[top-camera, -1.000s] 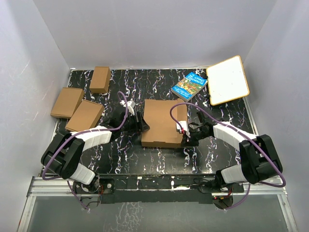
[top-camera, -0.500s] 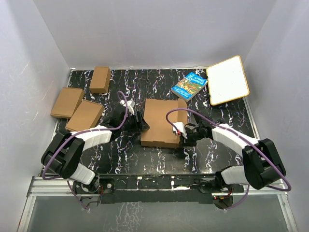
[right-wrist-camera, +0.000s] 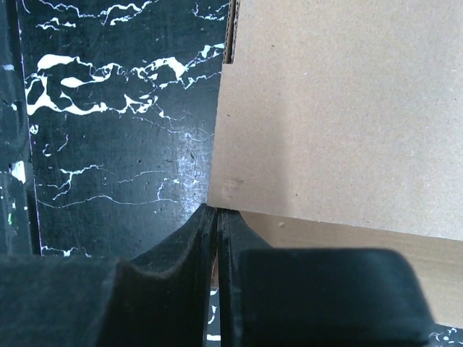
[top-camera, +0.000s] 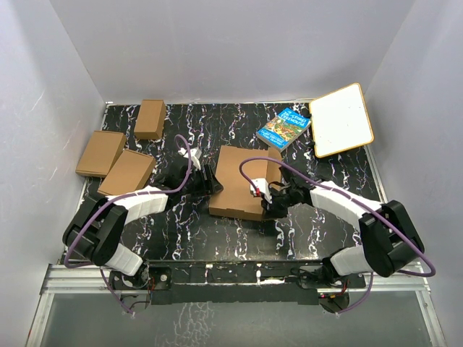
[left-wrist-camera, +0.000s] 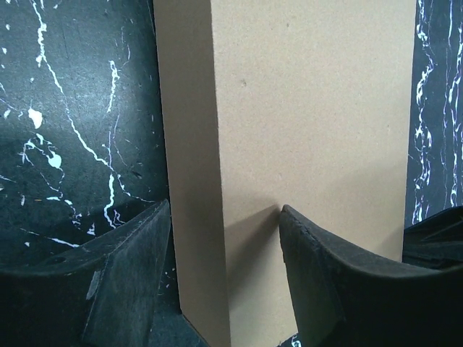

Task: Fold the paper box

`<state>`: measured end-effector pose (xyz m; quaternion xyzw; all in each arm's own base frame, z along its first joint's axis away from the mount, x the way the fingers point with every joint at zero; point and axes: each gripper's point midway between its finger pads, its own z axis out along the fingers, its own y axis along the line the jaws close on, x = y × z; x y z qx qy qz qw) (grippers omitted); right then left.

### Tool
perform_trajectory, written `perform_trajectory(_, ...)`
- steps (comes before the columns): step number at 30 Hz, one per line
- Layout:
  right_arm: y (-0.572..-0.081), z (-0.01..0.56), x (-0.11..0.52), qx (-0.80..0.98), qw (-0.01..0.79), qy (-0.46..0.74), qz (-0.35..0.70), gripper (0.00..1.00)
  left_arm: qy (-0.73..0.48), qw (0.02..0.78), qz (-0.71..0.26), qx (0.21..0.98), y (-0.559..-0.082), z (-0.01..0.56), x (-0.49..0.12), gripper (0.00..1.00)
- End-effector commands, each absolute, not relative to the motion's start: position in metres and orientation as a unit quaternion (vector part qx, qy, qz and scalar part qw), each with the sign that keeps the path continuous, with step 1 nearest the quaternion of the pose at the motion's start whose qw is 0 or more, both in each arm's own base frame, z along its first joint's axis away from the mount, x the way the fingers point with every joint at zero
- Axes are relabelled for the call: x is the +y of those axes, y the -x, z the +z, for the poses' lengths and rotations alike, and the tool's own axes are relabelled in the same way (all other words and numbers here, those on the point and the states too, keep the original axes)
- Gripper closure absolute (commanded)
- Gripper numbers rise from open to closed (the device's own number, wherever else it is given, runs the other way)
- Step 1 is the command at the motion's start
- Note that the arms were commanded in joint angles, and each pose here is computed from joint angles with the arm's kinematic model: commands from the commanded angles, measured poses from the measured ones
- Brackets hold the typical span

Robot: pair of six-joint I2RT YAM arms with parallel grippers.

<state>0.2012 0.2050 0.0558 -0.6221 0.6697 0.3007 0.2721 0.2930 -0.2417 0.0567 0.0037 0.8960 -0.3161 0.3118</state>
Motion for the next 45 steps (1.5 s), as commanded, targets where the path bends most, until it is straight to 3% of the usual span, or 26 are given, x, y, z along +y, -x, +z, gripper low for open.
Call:
perform_trajectory(1,-0.23,0.087,0.229,0.646,0.331,0.619,0.3,0.87,-0.014,0.275,-0.284,0.919,-0.277,0.035,-0.232,0.41)
perform_trajectory(7,-0.224,0.087,0.216,0.64,0.319,0.634,0.294,0.66,-0.017,0.283,-0.276,0.919,-0.278,0.04,-0.229,0.39)
perform_trajectory(12,-0.223,0.099,0.204,0.629,0.328,0.64,0.296,0.54,-0.021,0.291,-0.276,0.916,-0.284,0.048,-0.23,0.36)
perform_trajectory(18,-0.233,0.12,0.191,0.631,0.36,0.614,0.308,0.52,-0.02,0.306,-0.284,0.908,-0.296,0.068,-0.234,0.32)
perform_trajectory(22,-0.264,0.138,0.174,0.674,0.4,0.543,0.301,0.53,-0.019,0.339,-0.278,0.898,-0.307,0.096,-0.23,0.31)
perform_trajectory(25,-0.294,0.156,0.158,0.696,0.446,0.488,0.281,0.59,-0.016,0.367,-0.263,0.892,-0.31,0.117,-0.219,0.32)
perform_trajectory(31,-0.354,0.186,0.147,0.699,0.506,0.439,0.25,0.91,-0.013,0.391,-0.265,0.881,-0.287,0.145,-0.201,0.37)
perform_trajectory(34,-0.388,0.187,0.15,0.706,0.506,0.426,0.253,0.92,-0.016,0.371,-0.295,0.881,-0.262,0.144,-0.201,0.53)
perform_trajectory(38,-0.437,0.176,0.151,0.729,0.486,0.418,0.242,0.92,-0.018,0.32,-0.336,0.886,-0.227,0.132,-0.206,0.84)
perform_trajectory(41,-0.468,0.156,0.153,0.744,0.463,0.423,0.23,0.92,-0.011,0.284,-0.37,0.884,-0.206,0.124,-0.211,0.93)
perform_trajectory(45,-0.492,0.138,0.161,0.748,0.441,0.447,0.215,0.92,0.001,0.238,-0.384,0.892,-0.188,0.102,-0.216,0.95)
